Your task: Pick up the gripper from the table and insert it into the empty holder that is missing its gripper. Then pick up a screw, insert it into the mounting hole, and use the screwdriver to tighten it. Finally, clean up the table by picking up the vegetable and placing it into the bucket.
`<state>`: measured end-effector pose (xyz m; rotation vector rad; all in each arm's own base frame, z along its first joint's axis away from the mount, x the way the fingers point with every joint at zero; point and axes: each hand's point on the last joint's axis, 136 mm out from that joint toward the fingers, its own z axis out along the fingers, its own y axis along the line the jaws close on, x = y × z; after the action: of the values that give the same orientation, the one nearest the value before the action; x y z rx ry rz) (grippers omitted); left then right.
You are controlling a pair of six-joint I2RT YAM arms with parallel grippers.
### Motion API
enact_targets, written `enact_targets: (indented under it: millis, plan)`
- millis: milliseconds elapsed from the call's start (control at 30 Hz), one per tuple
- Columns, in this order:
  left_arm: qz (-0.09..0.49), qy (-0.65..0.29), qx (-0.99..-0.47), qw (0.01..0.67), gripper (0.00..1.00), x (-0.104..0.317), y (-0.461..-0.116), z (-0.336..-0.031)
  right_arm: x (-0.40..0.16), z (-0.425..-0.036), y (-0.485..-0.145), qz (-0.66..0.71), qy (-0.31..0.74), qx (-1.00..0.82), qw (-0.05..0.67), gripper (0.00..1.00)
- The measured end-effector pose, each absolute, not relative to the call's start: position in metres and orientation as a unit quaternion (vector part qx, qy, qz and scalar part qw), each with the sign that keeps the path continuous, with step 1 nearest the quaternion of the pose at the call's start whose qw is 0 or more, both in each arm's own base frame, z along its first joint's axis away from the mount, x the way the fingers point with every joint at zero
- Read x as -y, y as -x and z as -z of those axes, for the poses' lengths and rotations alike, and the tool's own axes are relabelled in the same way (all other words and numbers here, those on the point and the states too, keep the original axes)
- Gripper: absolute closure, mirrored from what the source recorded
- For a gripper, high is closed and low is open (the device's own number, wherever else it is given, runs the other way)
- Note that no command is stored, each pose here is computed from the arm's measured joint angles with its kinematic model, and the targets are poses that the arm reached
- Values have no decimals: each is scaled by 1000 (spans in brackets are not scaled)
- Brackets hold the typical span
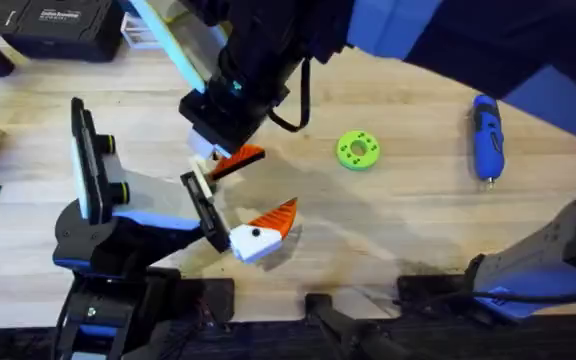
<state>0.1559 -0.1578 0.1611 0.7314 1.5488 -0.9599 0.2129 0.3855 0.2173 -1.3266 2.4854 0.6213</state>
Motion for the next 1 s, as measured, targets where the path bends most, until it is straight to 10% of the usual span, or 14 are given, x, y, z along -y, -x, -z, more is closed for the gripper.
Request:
enact_targets:
  millis: [1000]
  plan:
    - [406,-310,-656,556,16,158,-156,-161,-378,-240,-213,-200,457,-851,164,995]
